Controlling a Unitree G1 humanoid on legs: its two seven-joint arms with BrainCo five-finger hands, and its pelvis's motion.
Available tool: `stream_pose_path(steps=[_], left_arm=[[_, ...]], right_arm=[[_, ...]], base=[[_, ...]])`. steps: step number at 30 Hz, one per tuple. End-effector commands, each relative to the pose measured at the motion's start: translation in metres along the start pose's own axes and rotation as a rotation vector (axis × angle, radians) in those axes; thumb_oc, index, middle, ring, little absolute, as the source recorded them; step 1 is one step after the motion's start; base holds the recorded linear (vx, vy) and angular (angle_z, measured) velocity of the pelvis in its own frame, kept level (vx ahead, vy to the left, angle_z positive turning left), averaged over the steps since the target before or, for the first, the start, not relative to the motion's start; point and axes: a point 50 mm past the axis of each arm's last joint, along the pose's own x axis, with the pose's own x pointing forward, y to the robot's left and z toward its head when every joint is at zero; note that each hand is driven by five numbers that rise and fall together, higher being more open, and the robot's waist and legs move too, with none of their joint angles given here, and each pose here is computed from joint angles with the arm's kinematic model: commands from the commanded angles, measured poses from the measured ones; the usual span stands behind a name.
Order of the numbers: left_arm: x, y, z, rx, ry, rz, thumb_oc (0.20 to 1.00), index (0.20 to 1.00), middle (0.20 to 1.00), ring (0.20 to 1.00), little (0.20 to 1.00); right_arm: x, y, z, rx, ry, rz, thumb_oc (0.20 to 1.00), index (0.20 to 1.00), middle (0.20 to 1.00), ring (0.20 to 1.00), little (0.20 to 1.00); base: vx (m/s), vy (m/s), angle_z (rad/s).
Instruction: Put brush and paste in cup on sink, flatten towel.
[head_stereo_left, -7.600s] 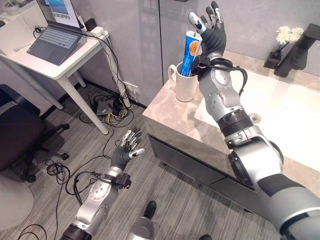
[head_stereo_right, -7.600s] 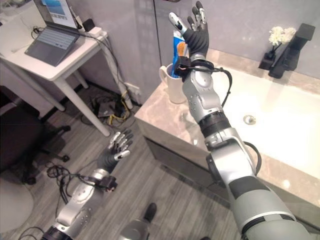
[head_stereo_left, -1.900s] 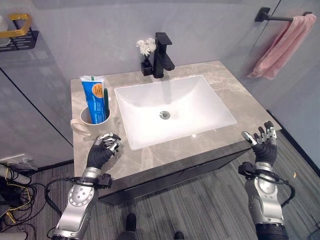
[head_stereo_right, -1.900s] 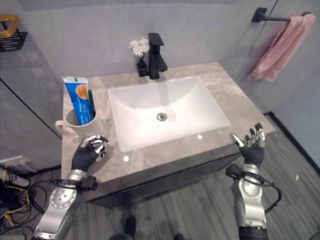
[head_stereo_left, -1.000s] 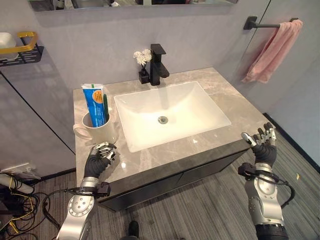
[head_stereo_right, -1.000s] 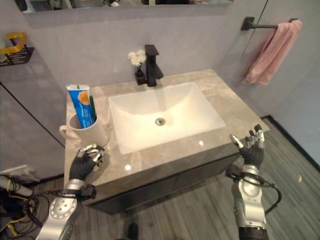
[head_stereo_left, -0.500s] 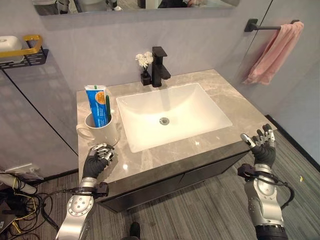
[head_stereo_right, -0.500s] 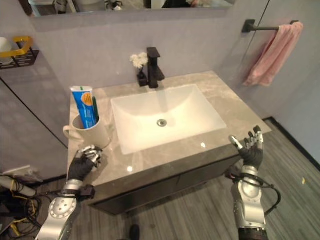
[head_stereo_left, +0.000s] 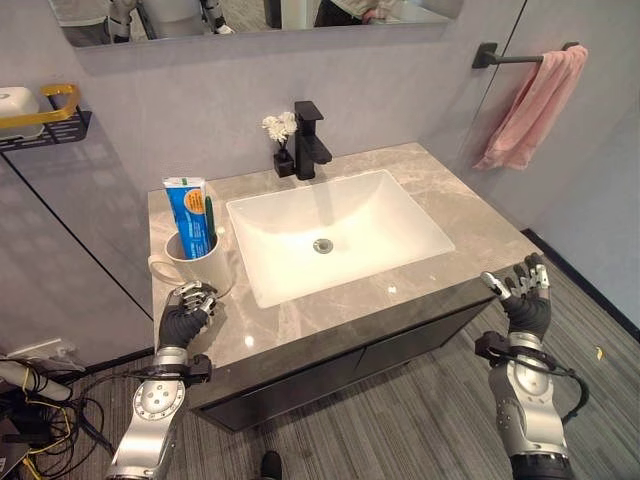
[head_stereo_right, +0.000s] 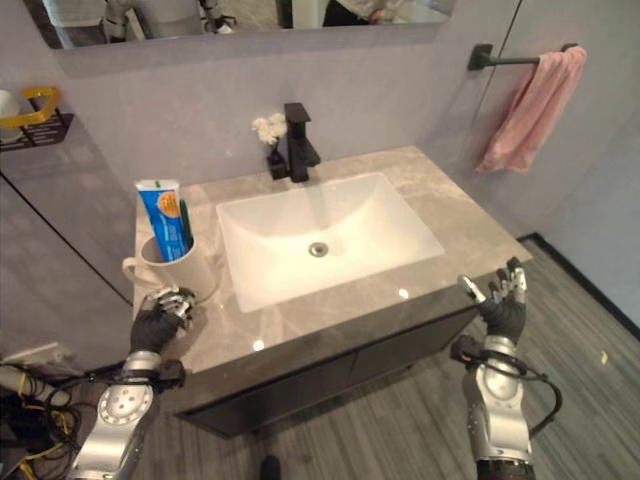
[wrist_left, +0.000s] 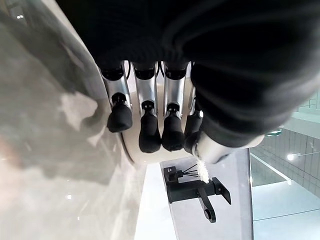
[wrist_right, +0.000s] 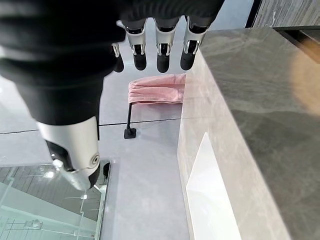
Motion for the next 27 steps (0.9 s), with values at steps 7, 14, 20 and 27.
stream_pose_path(steps=[7,14,20,27], left_arm=[[0.023,0.009,0.018,0.022,-0.095,0.017,0.2,0.2,0.2,0.2,0.2],[0.024,0.007,0.016,0.014,-0.082,0.014,0.2,0.2,0.2,0.2,0.2],[0.024,0.002,0.012,-0.002,-0.058,-0.007,0.2,0.2,0.2,0.2,0.2],[0.026,-0.002,0.008,-0.025,-0.034,-0.017,0.2,0.2,0.2,0.2,0.2]], right_arm=[[0.014,0.006,0.024,0.041,-0.118,0.021,1.0,1.0,1.0,1.0,1.0],[0.015,0.006,0.024,0.044,-0.117,0.024,1.0,1.0,1.0,1.0,1.0],[0.014,0.007,0.023,0.044,-0.109,0.03,1.0,1.0,1.0,1.0,1.0],[0.013,0.007,0.021,0.043,-0.101,0.031,1.0,1.0,1.0,1.0,1.0]], base=[[0.0,0.0,0.0],[0.0,0.0,0.0],[0.01,0.001,0.0],[0.0,0.0,0.0]])
